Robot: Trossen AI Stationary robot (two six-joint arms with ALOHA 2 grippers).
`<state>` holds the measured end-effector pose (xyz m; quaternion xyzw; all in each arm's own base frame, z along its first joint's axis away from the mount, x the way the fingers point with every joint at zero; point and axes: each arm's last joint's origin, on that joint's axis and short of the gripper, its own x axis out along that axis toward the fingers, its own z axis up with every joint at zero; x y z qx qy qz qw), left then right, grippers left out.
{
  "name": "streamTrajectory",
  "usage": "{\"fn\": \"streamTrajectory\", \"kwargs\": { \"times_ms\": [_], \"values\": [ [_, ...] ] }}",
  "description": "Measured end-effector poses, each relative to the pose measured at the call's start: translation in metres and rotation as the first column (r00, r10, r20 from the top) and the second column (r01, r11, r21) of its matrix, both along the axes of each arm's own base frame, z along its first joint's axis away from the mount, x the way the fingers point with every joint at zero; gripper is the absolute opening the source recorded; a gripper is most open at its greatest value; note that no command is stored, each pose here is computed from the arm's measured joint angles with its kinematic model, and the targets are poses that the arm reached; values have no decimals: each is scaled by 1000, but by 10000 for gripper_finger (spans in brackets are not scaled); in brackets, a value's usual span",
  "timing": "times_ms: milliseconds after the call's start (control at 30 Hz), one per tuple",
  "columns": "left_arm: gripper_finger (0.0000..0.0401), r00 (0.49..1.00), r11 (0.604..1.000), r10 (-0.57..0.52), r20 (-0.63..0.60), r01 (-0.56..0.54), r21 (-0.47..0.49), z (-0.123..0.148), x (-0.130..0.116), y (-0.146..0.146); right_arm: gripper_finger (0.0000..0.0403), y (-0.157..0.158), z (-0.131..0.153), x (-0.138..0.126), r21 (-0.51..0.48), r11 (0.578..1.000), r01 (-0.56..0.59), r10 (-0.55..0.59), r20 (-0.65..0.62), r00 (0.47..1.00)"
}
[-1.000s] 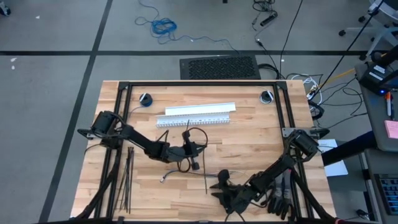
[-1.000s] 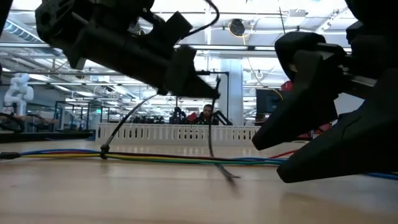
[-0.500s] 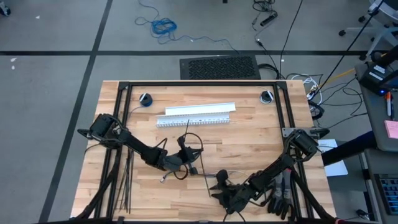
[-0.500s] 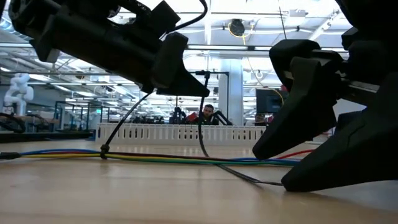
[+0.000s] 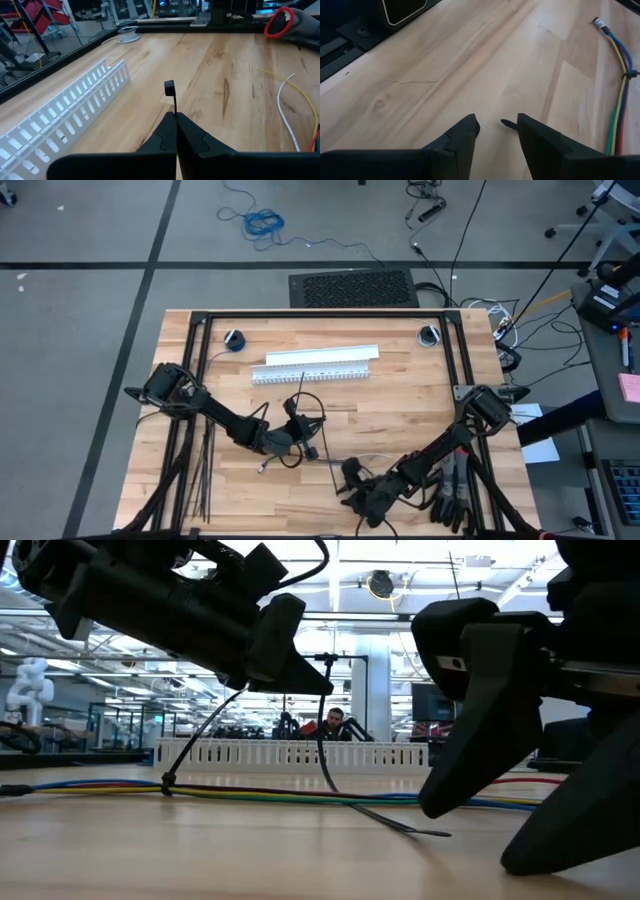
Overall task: Ziptie cables
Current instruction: Wrap the black zip tie on the cables
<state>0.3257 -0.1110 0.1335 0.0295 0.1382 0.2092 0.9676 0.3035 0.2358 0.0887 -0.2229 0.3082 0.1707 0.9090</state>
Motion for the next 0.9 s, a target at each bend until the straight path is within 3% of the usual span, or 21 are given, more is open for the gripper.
{"fn": "streamTrajectory", "kwargs": {
  "times_ms": [233,567,900],
  "values": [
    [0,1000,1000,0,1,0,0,0,0,0,144,-9,-5,8,-10,1000,10,-10,2,1000],
    [0,1000,1000,0,0,0,0,0,0,0,140,-12,-16,11,-86,988,128,-122,65,990],
    [0,1000,1000,0,-1,0,0,0,0,0,83,-14,-16,11,-105,979,177,-169,83,982]
  ]
}}
